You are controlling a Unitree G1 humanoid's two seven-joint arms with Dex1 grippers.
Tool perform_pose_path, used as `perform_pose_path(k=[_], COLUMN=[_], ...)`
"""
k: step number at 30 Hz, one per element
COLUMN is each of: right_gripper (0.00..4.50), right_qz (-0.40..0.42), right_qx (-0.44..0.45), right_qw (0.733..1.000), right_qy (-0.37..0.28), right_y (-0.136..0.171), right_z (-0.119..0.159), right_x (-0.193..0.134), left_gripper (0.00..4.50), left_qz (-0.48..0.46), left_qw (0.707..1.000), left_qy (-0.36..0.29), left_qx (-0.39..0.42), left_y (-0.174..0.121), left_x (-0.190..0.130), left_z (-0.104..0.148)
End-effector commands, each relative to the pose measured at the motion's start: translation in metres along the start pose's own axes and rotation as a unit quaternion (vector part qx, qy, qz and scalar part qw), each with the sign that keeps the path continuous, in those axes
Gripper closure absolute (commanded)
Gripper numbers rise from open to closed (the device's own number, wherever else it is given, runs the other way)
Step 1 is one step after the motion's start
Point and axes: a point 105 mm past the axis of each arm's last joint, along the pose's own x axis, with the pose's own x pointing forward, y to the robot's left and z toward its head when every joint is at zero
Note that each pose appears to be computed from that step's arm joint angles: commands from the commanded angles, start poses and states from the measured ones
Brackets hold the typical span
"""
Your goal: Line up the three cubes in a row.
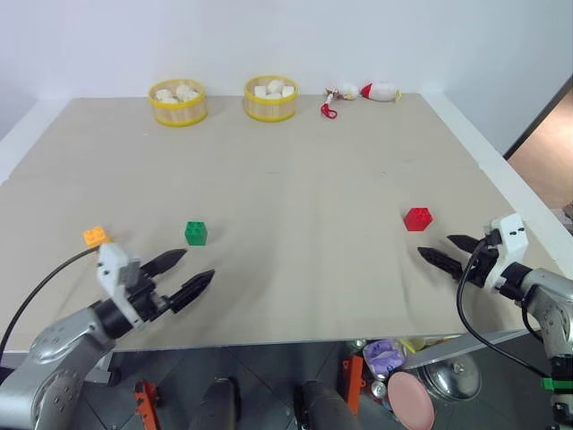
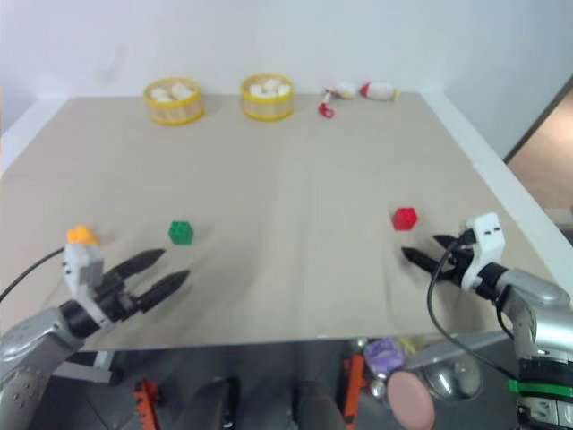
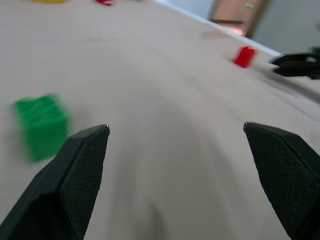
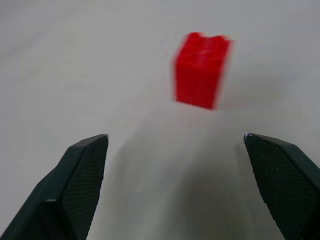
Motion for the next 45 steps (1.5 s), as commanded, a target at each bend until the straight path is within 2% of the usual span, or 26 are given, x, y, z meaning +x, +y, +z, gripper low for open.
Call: perform_pose_path(k=[1,5,10,23,32,36,41,43,45], right_gripper=[0.00,0.00,0.00,0.00,0.00,1.15,2.92,3.24,3.27], right_qz=[-0.022,-0.020,-0.042,-0.040,-0.030,-0.026,-0.029,-0.029,-0.025], right_qx=[-0.010,-0.007,-0.008,0.002,-0.004,-0.010,-0.008,-0.009,-0.009], right_qw=[1.000,1.000,0.999,0.998,0.999,0.999,0.999,0.999,0.999], right_qy=[-0.010,-0.013,-0.019,-0.051,-0.044,-0.042,-0.041,-0.038,-0.037], right_y=[-0.005,0.003,-0.001,0.005,0.006,0.008,0.009,0.011,0.013], right_z=[0.002,-0.002,0.000,0.025,0.023,0.021,0.020,0.018,0.016], right_x=[0.003,0.019,0.034,0.072,0.078,0.079,0.083,0.085,0.085], left_gripper=[0.06,0.06,0.06,0.06,0.06,0.00,0.00,0.00,0.00], left_qz=[-0.050,-0.110,-0.139,-0.137,-0.118,-0.117,-0.117,-0.116,-0.115], left_qw=[0.999,0.994,0.990,0.990,0.992,0.992,0.992,0.992,0.992], left_qy=[-0.004,-0.003,-0.008,-0.026,-0.032,-0.035,-0.035,-0.036,-0.035], left_qx=[0.005,0.013,0.024,0.019,0.025,0.025,0.033,0.032,0.032], left_y=[-0.013,-0.025,-0.029,-0.027,-0.021,-0.019,-0.017,-0.016,-0.016], left_x=[0.018,0.045,0.061,0.069,0.066,0.065,0.066,0.066,0.065], left_z=[0.003,0.002,0.005,0.005,0.007,0.010,0.011,0.011,0.010])
